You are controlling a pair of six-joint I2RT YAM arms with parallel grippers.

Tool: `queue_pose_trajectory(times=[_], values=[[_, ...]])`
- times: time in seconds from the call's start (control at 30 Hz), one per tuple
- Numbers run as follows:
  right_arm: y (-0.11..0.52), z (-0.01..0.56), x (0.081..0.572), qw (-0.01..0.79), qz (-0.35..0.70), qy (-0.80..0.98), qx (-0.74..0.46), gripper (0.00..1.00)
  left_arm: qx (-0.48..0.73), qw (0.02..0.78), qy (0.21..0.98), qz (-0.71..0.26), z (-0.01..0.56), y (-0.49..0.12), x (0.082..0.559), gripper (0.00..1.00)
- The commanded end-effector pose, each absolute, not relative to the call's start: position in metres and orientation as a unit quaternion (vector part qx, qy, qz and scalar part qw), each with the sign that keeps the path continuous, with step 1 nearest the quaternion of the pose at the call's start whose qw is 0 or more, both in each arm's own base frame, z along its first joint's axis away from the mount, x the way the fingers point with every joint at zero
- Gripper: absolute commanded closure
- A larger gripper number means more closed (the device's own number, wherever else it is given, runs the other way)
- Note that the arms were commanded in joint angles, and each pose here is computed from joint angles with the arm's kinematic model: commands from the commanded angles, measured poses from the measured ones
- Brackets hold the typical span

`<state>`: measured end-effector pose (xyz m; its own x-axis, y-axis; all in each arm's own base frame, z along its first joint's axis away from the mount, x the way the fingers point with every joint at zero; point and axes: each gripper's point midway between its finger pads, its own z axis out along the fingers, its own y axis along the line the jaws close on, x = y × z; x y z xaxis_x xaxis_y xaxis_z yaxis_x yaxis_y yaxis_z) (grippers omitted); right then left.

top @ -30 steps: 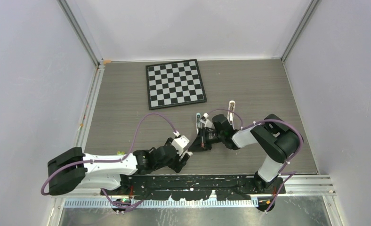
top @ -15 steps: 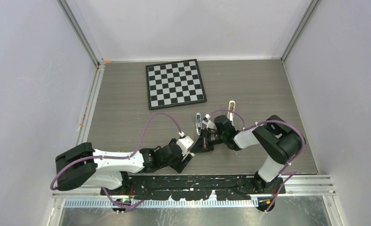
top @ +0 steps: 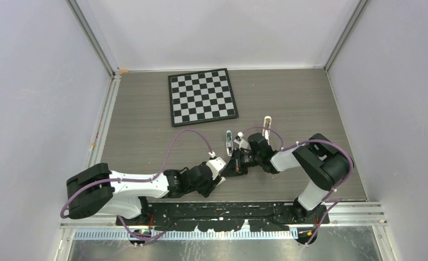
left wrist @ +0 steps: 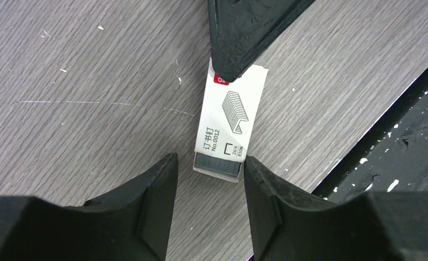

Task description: Load the staples into the stapler

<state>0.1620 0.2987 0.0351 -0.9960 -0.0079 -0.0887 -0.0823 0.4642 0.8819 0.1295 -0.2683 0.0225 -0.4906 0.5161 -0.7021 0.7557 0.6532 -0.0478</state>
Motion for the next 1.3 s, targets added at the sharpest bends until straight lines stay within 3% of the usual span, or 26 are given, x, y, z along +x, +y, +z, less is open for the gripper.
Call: queue_pose_trajectory(times=[0.0,0.4,0.6,0.77,0.97,1.27], values=[[0.297,0.047,0.167,0.058,0.527,0.847,-0.045,0.99,0.388,0.333,0.840,-0.184,0.031,-0.277,0.129,0.52],[0.280,0.053,0.171,0.073,0.514,0.853,-0.052,0.99,0.391,0.332,0.837,-0.191,0.030,-0.280,0.128,0.58],[0.279,0.052,0.171,0.072,0.513,0.854,-0.052,0.99,0.396,0.334,0.833,-0.195,0.031,-0.282,0.127,0.38],[0.280,0.053,0.172,0.075,0.515,0.853,-0.052,0.99,0.399,0.351,0.827,-0.184,0.032,-0.289,0.137,0.33],[0.280,0.054,0.171,0.070,0.516,0.852,-0.052,0.99,0.415,0.343,0.823,-0.183,0.025,-0.298,0.139,0.34],[0.279,0.052,0.171,0.073,0.513,0.854,-0.052,0.99,0.422,0.326,0.823,-0.197,0.022,-0.304,0.134,0.45]])
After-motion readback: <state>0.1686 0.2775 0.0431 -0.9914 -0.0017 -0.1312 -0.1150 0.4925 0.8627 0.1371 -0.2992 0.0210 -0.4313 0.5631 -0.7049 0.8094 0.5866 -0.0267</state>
